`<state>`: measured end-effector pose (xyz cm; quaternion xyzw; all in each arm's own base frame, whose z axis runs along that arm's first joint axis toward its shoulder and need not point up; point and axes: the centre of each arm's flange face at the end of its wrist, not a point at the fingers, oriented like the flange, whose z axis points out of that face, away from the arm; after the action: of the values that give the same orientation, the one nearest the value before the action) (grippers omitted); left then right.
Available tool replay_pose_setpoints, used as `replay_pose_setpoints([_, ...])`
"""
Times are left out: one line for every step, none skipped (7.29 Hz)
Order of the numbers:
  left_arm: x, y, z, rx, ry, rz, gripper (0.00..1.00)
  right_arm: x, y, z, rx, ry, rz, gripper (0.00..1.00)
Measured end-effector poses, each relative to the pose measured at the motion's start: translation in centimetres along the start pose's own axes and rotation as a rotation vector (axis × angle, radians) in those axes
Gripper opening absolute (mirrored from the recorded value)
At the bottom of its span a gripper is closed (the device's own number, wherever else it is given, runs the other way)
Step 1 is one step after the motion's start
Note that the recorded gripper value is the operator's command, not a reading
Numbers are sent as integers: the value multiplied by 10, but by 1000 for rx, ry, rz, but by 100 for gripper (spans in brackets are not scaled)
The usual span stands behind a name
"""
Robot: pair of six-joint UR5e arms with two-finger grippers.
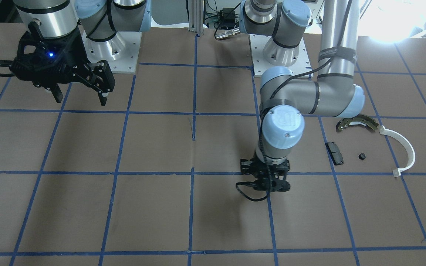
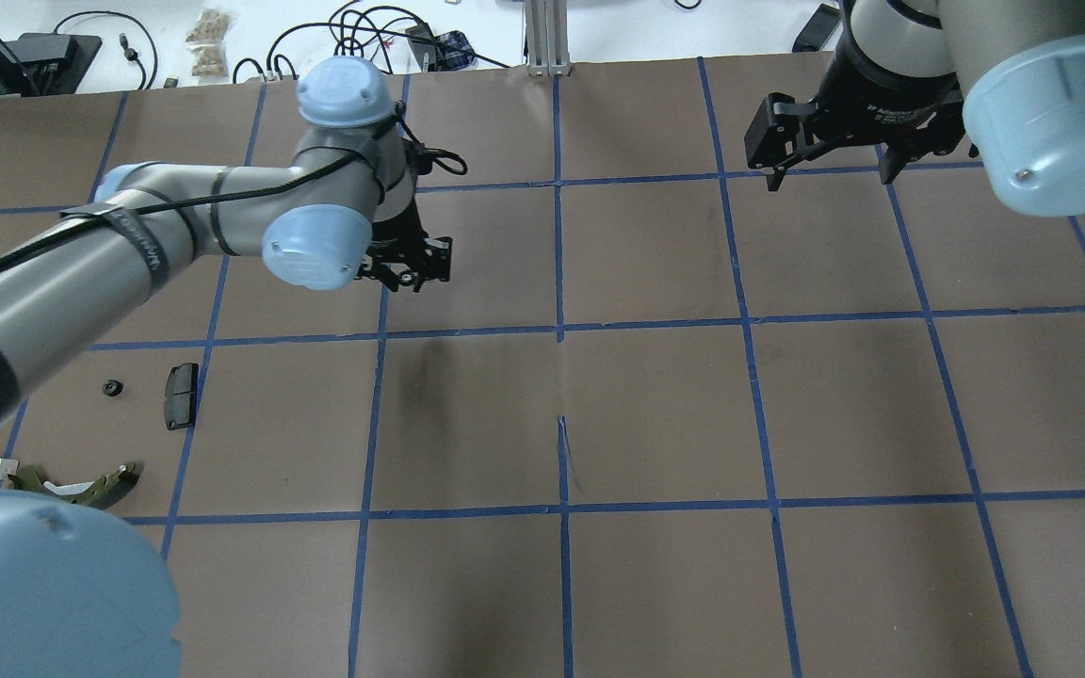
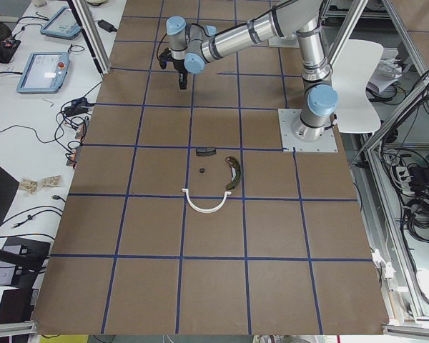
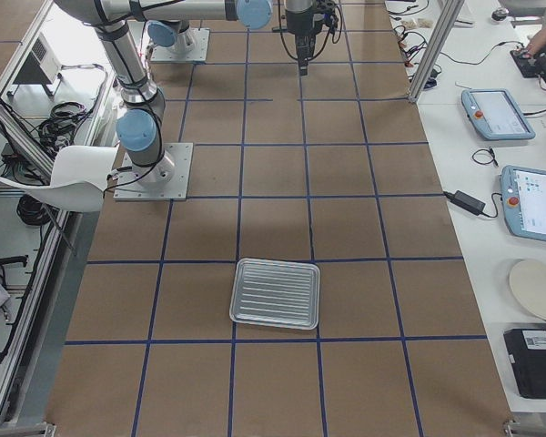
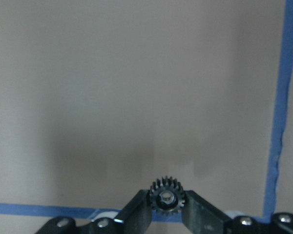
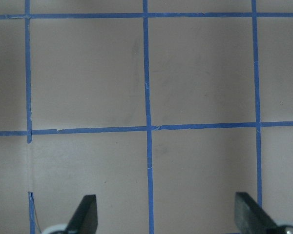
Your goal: Place bearing gear from tray to pile
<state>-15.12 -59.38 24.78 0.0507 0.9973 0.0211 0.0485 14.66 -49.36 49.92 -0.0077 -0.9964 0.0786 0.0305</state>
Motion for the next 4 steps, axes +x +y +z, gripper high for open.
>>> replay_pose_setpoints([-60,11,-3,-15,-40,59,0,0,0,0,0,0,0,100])
replay_pose_setpoints([-119,26,5,-26,-52,75,0,0,0,0,-2,0,0,100])
replay_pose_setpoints([-173,45,19,-31,-51,81,0,0,1,1,-5,0,0,100])
replay_pose_setpoints([-225,67,38,-41,-27,81,0,0,2,1,-6,0,-1,100])
